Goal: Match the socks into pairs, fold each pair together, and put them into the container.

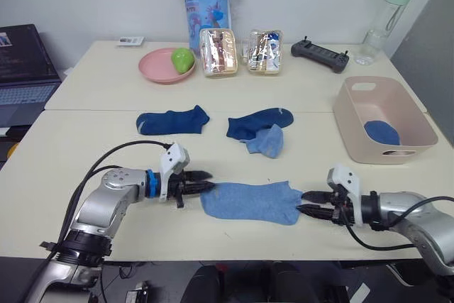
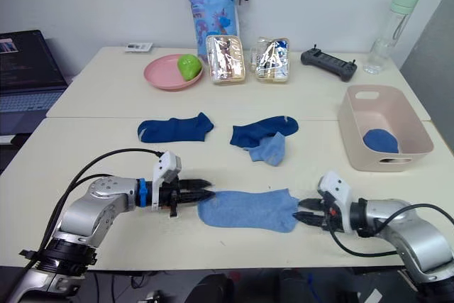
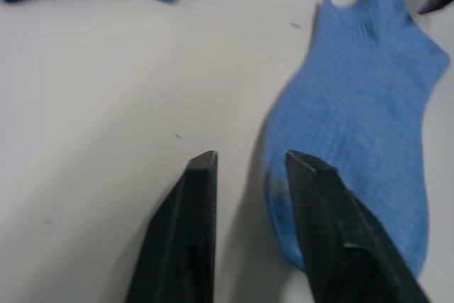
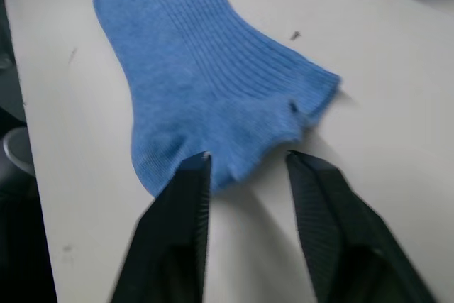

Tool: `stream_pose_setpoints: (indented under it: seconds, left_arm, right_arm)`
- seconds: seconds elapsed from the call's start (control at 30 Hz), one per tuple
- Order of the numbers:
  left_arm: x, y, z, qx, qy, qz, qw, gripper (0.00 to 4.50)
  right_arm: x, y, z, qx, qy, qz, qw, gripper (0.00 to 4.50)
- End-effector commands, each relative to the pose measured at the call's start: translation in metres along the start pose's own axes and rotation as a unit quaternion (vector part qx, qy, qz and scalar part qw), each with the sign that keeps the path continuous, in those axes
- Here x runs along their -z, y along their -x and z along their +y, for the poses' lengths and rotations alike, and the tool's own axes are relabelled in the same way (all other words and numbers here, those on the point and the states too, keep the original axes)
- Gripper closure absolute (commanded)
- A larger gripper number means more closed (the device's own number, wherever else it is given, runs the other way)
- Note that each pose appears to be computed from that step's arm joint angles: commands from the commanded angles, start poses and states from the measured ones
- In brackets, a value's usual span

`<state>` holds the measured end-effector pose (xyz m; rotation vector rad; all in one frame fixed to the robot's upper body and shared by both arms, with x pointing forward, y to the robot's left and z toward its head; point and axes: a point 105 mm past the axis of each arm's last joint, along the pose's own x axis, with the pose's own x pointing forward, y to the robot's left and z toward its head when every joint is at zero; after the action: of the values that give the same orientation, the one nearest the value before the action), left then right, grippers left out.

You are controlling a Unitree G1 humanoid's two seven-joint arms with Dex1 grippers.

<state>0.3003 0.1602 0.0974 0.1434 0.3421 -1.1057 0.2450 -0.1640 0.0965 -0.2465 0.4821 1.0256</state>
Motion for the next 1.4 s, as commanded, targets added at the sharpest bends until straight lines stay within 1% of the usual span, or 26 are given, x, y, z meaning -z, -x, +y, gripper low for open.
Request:
stream_pose_setpoints:
  seconds: [0.03,0.1,0.13,0.17,0.2,0.23,0.3,0.37,0.43,0.47,0.5,0.53,0.6,0.63,0.67,0.73,0.83,0.9,0.97,1.07,1.17,1.27,1.33,1.4]
  left_arm:
    - [-0.027,0.016,-0.003,-0.014,-0.061,-0.045,0.997,1.70]
    - [-0.031,0.019,-0.007,-0.014,-0.077,-0.052,0.996,1.08]
    - [-0.037,0.017,-0.012,-0.007,-0.092,-0.065,0.994,0.74]
    - [-0.043,0.013,-0.018,0.004,-0.102,-0.077,0.992,0.44]
    - [-0.047,0.010,-0.025,0.018,-0.115,-0.088,0.989,0.44]
    - [-0.048,0.006,-0.030,0.028,-0.128,-0.095,0.987,0.53]
    - [-0.041,-0.005,-0.041,0.051,-0.138,-0.092,0.985,0.91]
    - [-0.035,-0.015,-0.045,0.052,-0.137,-0.091,0.985,1.55]
    - [-0.020,-0.027,-0.050,0.060,-0.156,-0.072,0.983,2.17]
    - [-0.015,-0.031,-0.051,0.062,-0.160,-0.068,0.983,2.50]
    - [-0.011,-0.034,-0.051,0.060,-0.159,-0.066,0.983,2.79]
    - [-0.007,-0.036,-0.050,0.055,-0.159,-0.065,0.984,3.14]
    - [0.007,-0.039,-0.051,0.056,-0.162,-0.047,0.984,3.85]
    - [0.013,-0.039,-0.050,0.051,-0.158,-0.038,0.985,4.15]
    - [0.017,-0.039,-0.049,0.047,-0.156,-0.033,0.986,4.45]
    - [0.025,-0.033,-0.046,0.041,-0.151,-0.019,0.987,4.49]
    - [0.030,-0.018,-0.043,0.036,-0.145,-0.013,0.989,4.49]
    - [0.030,-0.008,-0.044,0.043,-0.162,-0.015,0.986,4.49]
    - [0.025,-0.002,-0.045,0.046,-0.158,-0.027,0.986,4.49]
    - [0.017,0.002,-0.048,0.057,-0.159,-0.043,0.985,4.49]
    - [0.015,0.004,-0.054,0.081,-0.162,-0.043,0.983,4.49]
    - [0.028,0.005,-0.057,0.099,-0.180,-0.003,0.979,4.49]
    - [0.036,0.005,-0.053,0.086,-0.179,0.015,0.980,4.49]
    - [0.040,0.006,-0.051,0.080,-0.172,0.021,0.982,4.49]
  right_arm:
    - [-0.034,0.013,-0.001,0.024,0.061,-0.051,0.997,1.37]
    - [-0.041,0.014,0.003,0.020,0.070,-0.063,0.995,0.67]
    - [-0.045,0.011,0.002,0.028,0.089,-0.070,0.993,0.30]
    - [-0.048,0.007,0.003,0.029,0.103,-0.079,0.991,0.30]
    - [-0.052,0.001,0.004,0.026,0.114,-0.088,0.989,0.30]
    - [-0.056,-0.005,0.005,0.025,0.123,-0.100,0.987,0.41]
    - [-0.060,-0.019,0.011,0.011,0.142,-0.114,0.983,0.92]
    - [-0.060,-0.034,0.017,-0.002,0.162,-0.114,0.980,1.66]
    - [-0.056,-0.051,0.024,-0.018,0.170,-0.112,0.979,2.32]
    - [-0.052,-0.057,0.024,-0.018,0.175,-0.107,0.979,2.72]
    - [-0.047,-0.061,0.025,-0.020,0.180,-0.101,0.978,3.01]
    - [-0.042,-0.064,0.024,-0.020,0.181,-0.095,0.979,3.42]
    - [-0.026,-0.069,0.020,-0.012,0.182,-0.075,0.980,4.21]
    - [-0.016,-0.069,0.017,-0.008,0.185,-0.059,0.981,4.49]
    - [-0.009,-0.069,0.016,-0.006,0.188,-0.049,0.981,4.50]
    - [0.004,-0.063,0.012,0.000,0.187,-0.032,0.982,4.50]
    - [0.014,-0.049,0.008,0.018,0.159,-0.033,0.987,4.50]
    - [0.011,-0.037,0.007,0.024,0.129,-0.051,0.990,4.50]
    - [0.009,-0.029,0.014,0.001,0.141,-0.060,0.988,4.50]
    - [-0.005,-0.023,0.027,-0.032,0.149,-0.087,0.984,4.50]
    - [-0.010,-0.024,0.031,-0.045,0.160,-0.087,0.982,4.50]
    - [-0.007,-0.031,0.037,-0.061,0.168,-0.070,0.981,4.50]
    - [0.003,-0.034,0.041,-0.072,0.167,-0.044,0.982,4.50]
    - [0.016,-0.035,0.040,-0.072,0.176,-0.014,0.982,4.50]
